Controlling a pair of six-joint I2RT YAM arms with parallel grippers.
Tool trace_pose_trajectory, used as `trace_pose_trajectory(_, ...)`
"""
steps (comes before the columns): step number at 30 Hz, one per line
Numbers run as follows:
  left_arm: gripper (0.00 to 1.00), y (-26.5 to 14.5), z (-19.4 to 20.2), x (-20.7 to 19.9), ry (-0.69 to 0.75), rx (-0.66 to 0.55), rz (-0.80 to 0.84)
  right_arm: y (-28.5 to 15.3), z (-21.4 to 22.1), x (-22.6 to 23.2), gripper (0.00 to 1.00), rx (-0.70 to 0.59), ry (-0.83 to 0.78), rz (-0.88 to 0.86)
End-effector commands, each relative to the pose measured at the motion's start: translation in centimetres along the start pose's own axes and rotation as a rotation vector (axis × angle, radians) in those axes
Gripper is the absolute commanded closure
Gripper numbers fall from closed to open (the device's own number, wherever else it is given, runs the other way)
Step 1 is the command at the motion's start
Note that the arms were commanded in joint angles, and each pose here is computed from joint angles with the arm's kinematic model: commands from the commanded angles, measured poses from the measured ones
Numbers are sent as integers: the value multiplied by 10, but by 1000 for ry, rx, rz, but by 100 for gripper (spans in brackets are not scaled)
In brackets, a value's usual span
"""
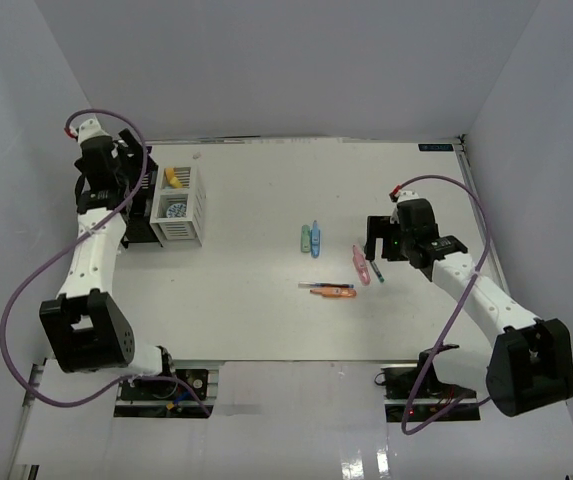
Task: Sort the stationery into containers
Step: Place the pen in the storage box, then pick up the pen from the center of the board.
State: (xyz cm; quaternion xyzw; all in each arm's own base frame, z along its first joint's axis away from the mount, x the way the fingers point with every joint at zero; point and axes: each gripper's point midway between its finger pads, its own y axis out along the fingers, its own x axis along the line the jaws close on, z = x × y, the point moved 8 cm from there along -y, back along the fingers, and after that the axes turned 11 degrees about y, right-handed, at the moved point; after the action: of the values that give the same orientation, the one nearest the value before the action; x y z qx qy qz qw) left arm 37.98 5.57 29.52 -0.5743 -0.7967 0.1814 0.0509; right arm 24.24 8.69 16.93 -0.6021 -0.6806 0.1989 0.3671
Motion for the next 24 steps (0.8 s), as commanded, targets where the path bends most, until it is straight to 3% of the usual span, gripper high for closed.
trace_pose_trajectory(1, 2, -36, 22, -28, 161, 66, 167, 7, -4, -3, 5, 33, 34, 42)
trace_pose_trajectory(5, 2, -59, 51, -53, 341, 72, 243, 21, 9, -15, 1, 103, 62, 94)
trace_pose_trajectory(8, 2, -71, 64, -57, 324, 87, 256, 30, 21, -20, 0, 155, 84, 119)
trace_pose_trajectory(15, 2, -84, 82, -61, 276, 181, 307, 44, 38, -30, 12, 210, 104, 181)
trace_pose_trajectory(19, 2, -89, 80, -65, 290, 174, 327, 51, 43, -31, 21, 232, 116, 192)
trace_pose_trajectory(24, 2, -91, 81, -67, 307, 172, 336, 55, 47, -33, 25, 248, 106, 206)
